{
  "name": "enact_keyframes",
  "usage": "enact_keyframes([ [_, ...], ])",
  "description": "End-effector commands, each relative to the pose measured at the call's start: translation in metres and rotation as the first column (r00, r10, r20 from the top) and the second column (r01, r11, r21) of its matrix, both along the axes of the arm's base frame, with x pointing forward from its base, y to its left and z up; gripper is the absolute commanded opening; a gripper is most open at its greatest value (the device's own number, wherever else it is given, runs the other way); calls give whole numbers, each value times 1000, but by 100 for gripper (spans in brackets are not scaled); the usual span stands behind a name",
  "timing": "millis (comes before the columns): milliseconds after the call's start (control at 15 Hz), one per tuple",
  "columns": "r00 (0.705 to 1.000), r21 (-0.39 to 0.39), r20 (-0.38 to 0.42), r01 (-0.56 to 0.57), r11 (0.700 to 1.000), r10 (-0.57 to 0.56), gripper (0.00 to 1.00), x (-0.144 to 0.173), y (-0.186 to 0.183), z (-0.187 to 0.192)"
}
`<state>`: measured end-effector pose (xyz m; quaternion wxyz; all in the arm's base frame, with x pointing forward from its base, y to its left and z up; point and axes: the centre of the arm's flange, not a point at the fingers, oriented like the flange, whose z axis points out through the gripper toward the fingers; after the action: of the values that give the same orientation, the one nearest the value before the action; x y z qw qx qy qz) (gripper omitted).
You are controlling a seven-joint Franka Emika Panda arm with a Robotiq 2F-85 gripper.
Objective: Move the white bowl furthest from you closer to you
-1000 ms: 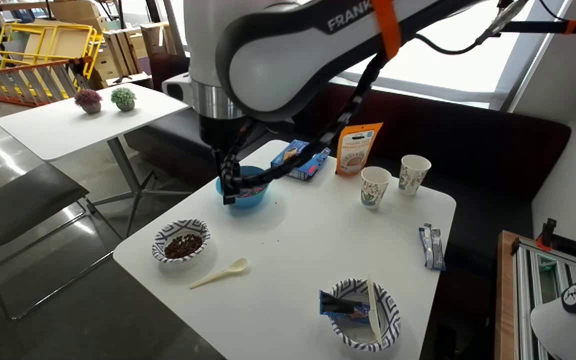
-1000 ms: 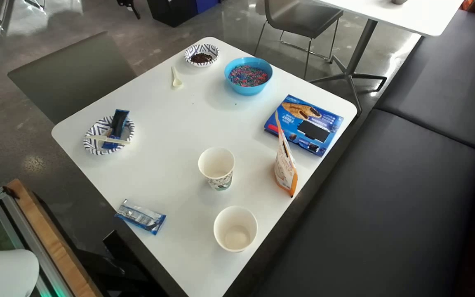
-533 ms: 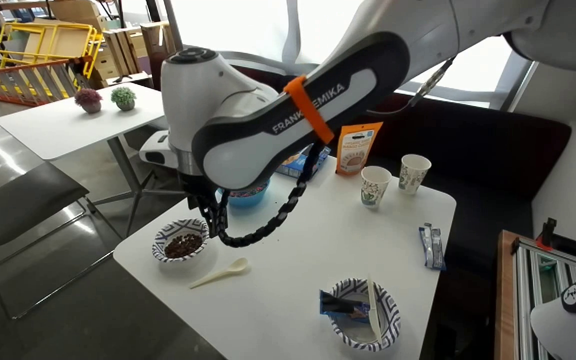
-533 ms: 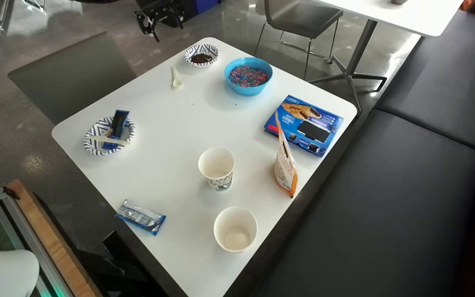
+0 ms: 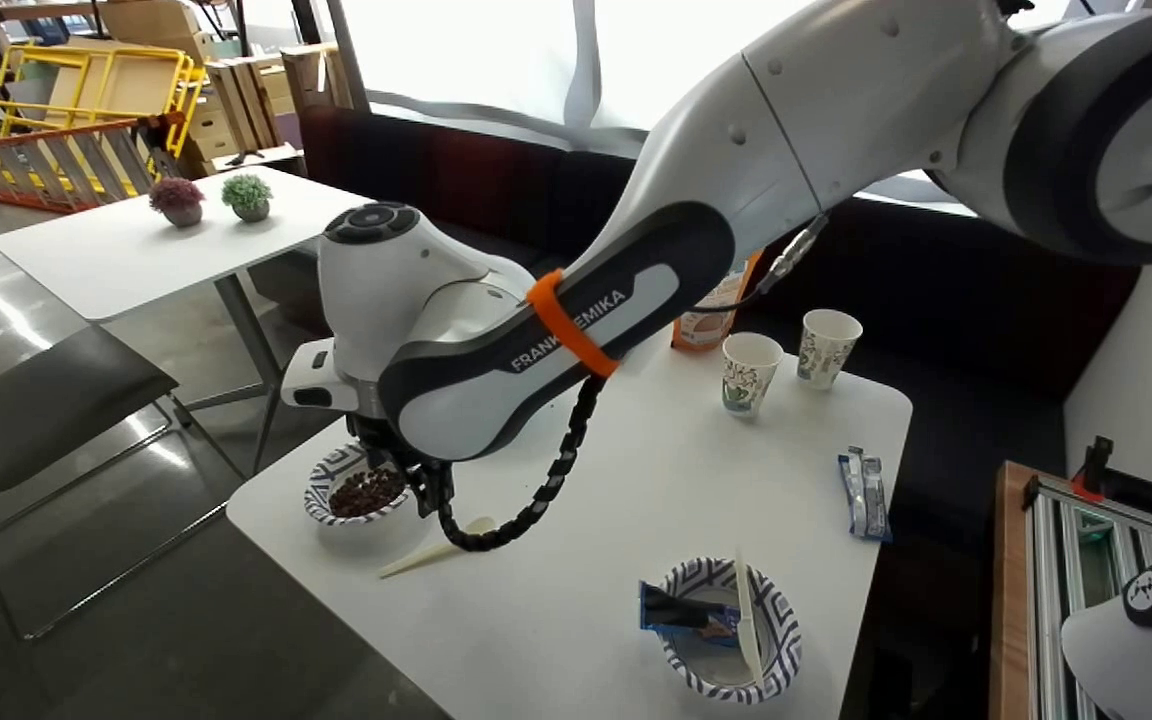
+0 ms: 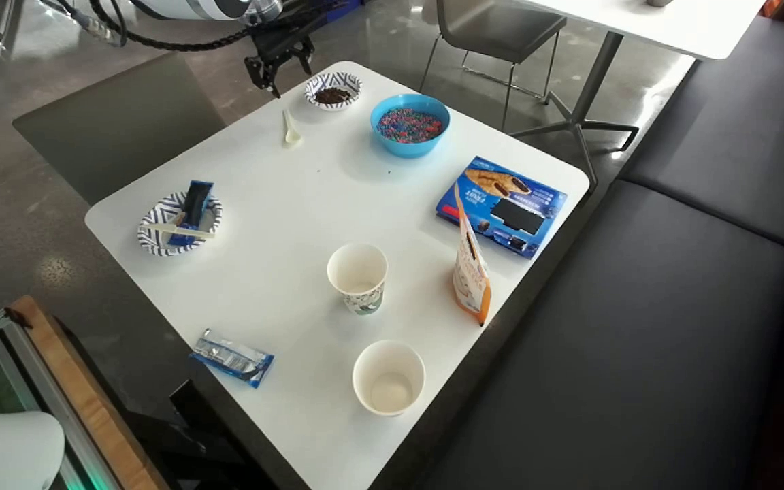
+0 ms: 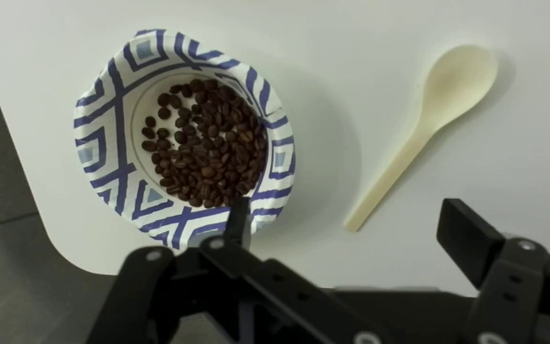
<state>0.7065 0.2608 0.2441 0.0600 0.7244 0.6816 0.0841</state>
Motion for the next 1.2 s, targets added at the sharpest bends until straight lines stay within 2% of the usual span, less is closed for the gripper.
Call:
enact_keyframes([
  [0,1000,-2,1,-2,1000,2,100,2,0,-3],
  [400,1000,-9,-8,-5,1000,5,100,7,0,-4],
  [1067,999,-11,11,-38,999,38,100,42,4,-46],
  [1133,999,-12,12,-45,999,46,98,45,5,-51],
])
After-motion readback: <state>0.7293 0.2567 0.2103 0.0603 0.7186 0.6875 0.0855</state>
